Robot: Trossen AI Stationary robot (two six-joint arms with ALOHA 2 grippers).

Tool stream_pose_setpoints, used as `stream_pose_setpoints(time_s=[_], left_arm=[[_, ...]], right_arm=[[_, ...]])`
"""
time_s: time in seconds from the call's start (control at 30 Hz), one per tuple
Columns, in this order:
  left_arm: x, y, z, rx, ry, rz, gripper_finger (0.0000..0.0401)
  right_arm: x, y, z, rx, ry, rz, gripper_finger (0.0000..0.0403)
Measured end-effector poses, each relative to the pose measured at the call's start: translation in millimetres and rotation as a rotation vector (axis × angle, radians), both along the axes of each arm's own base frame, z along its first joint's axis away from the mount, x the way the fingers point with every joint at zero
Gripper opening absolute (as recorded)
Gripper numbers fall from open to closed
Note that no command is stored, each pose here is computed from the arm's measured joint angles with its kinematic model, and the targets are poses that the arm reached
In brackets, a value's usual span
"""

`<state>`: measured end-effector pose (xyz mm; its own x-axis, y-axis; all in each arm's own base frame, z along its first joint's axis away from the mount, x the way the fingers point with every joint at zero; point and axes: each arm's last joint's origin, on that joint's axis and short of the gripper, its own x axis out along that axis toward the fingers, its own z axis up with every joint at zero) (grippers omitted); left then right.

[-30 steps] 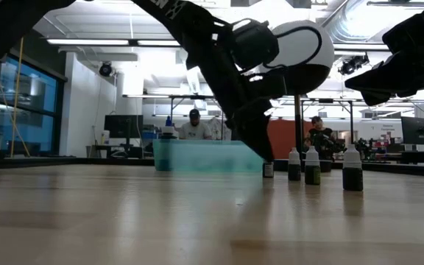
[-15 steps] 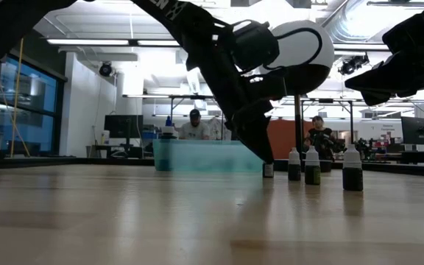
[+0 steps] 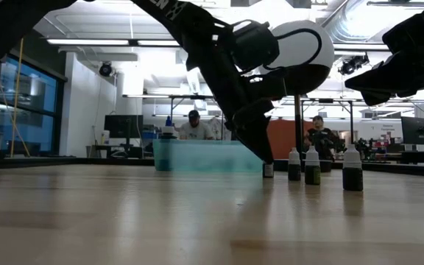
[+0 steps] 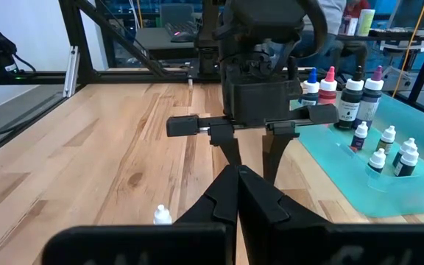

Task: Pick & Place food coloring
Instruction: Put the small black food coloring bottle into the green bin

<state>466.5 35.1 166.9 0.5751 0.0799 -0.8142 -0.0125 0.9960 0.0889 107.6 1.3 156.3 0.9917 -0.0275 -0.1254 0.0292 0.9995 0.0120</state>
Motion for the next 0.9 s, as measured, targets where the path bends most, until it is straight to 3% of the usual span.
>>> stream_pose_setpoints(time_s=[0.3, 0.63, 0.9], left_arm=[[0, 0, 0, -0.014, -0.002, 0.017, 0.0056], [-3, 1, 4, -0.023, 0.027, 0.082, 0.0056], [-2, 2, 47, -0.016, 0.109, 0.181, 0.0056]], right_arm=[[0, 0, 0, 0.000, 0.000, 0.000, 0.0000], [0, 0, 0, 0.000, 0.000, 0.000, 0.0000], [0, 0, 0, 0.000, 0.000, 0.001, 0.0000]])
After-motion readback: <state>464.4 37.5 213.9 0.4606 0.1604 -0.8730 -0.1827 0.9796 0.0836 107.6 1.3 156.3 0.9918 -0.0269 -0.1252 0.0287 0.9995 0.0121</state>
